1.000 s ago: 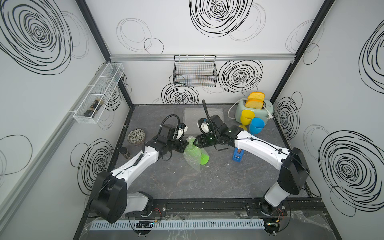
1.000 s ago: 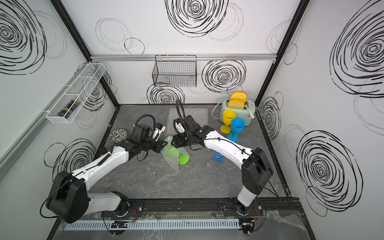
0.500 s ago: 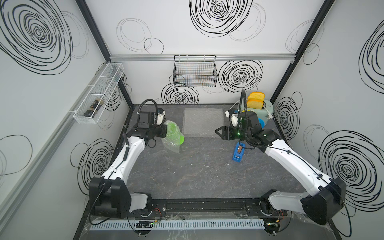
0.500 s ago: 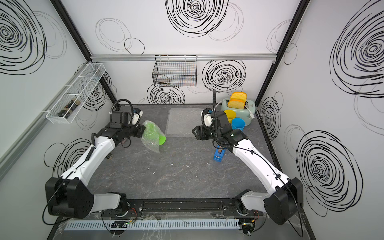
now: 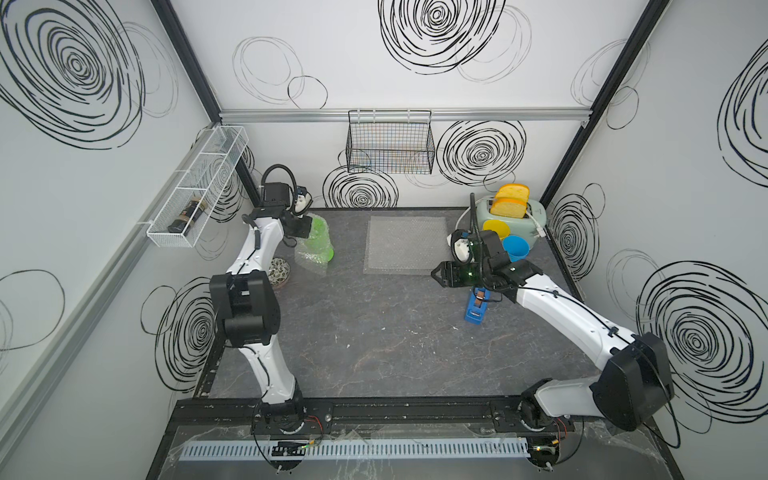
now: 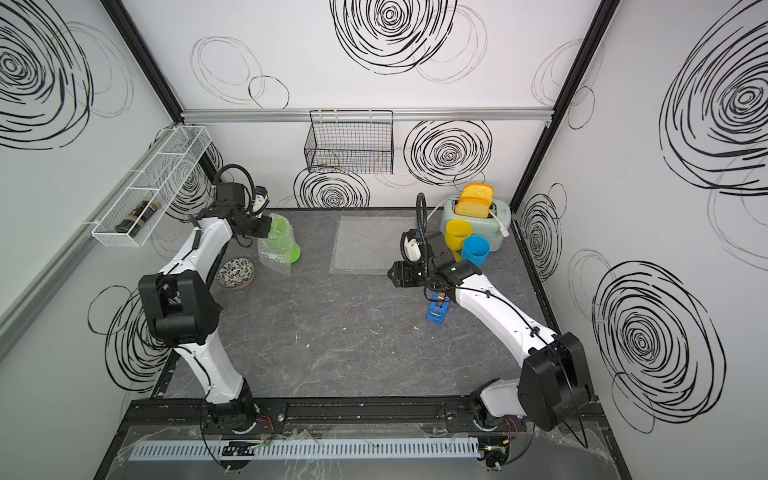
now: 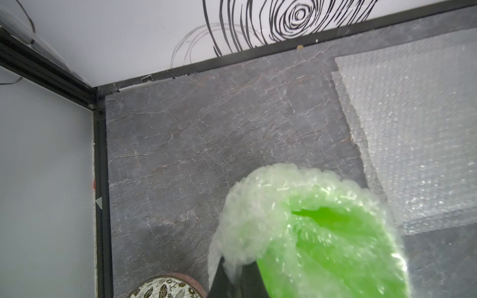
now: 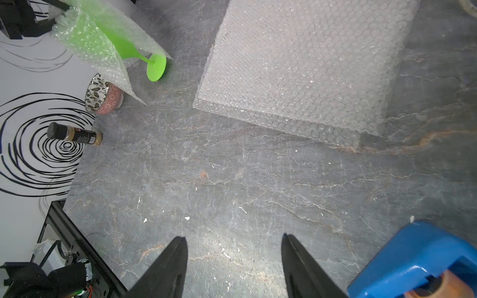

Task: Wrap wine glasses in bubble wrap
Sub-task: Place the bubble wrap at the center of the board, then pick up the bubble wrap from the bubble wrap.

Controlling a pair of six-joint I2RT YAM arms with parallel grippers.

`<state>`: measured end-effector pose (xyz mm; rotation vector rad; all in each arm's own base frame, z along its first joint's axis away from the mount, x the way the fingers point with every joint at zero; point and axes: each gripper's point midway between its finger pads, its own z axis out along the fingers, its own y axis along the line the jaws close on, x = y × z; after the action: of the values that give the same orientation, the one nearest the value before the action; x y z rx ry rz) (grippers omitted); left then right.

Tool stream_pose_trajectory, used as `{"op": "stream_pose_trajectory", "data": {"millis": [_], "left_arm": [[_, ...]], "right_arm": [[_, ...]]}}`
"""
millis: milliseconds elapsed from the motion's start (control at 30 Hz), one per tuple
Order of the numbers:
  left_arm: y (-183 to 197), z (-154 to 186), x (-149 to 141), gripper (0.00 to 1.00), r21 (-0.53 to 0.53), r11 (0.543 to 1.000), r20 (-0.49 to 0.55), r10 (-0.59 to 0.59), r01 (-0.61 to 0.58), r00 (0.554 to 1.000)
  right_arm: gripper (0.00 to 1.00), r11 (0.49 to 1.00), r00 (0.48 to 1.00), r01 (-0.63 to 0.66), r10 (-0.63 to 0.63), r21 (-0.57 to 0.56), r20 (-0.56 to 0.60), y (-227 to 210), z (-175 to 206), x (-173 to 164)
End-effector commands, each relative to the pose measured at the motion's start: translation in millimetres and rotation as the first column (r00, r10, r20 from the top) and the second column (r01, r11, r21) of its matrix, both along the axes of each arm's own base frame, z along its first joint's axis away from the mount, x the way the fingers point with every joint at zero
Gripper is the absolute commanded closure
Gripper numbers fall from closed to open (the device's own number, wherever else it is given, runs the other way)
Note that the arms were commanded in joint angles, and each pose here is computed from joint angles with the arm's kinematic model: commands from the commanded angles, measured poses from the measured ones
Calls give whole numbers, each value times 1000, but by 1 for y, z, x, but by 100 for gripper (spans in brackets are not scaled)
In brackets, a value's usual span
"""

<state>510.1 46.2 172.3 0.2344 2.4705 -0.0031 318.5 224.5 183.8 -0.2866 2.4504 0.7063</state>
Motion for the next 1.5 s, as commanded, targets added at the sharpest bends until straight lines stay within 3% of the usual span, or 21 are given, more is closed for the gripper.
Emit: {"op": "stream_pose_trajectory", "data": {"millis": [0,100,133,200,233,367,533,767,833,933,1100,1333,1467], "left_arm": [[5,-12,-2,100,22,1000,-58,-22,23,998],[6,-26,0,99,22,1000,-91,-20,22,996],[7,-27,1,90,24,1000,-99,-17,19,995],[10,-25,3,63,40,999,-100,-7,11,995],[11,-22,3,59,41,999,-92,-3,7,996],[10,14,10,41,39,999,3,14,-14,1000],[7,62,19,29,35,999,114,23,-27,993],[3,122,10,3,34,999,255,29,-39,967],[3,131,5,0,23,999,284,41,-49,958],[-4,143,-6,3,1,999,313,33,-35,949],[-36,153,-47,3,-63,997,393,-9,37,919],[-106,121,-115,3,-169,961,516,-104,220,851],[-140,82,-141,3,-211,925,490,-179,315,853]], "right_arm": [[38,1000,1000,17,-16,-23,15,-2,-2,14],[38,999,1000,23,-24,-44,-14,-2,-11,20],[38,998,999,27,-28,-50,-20,-2,-13,22],[38,997,999,33,-35,-69,-37,-2,-19,26],[38,996,998,37,-41,-77,-40,-3,-20,28],[38,993,997,46,-53,-109,-63,-5,-29,36],[38,987,995,54,-67,-154,-78,-8,-40,50],[38,965,988,103,-129,-242,-90,-27,-61,79],[38,960,985,120,-148,-254,-94,-33,-67,88],[39,955,980,148,-176,-258,-92,-40,-73,102],[41,938,970,179,-219,-296,-106,-53,-97,126],[43,920,962,182,-240,-348,-130,-55,-126,147],[43,911,954,165,-245,-379,-174,-56,-148,149]]}}
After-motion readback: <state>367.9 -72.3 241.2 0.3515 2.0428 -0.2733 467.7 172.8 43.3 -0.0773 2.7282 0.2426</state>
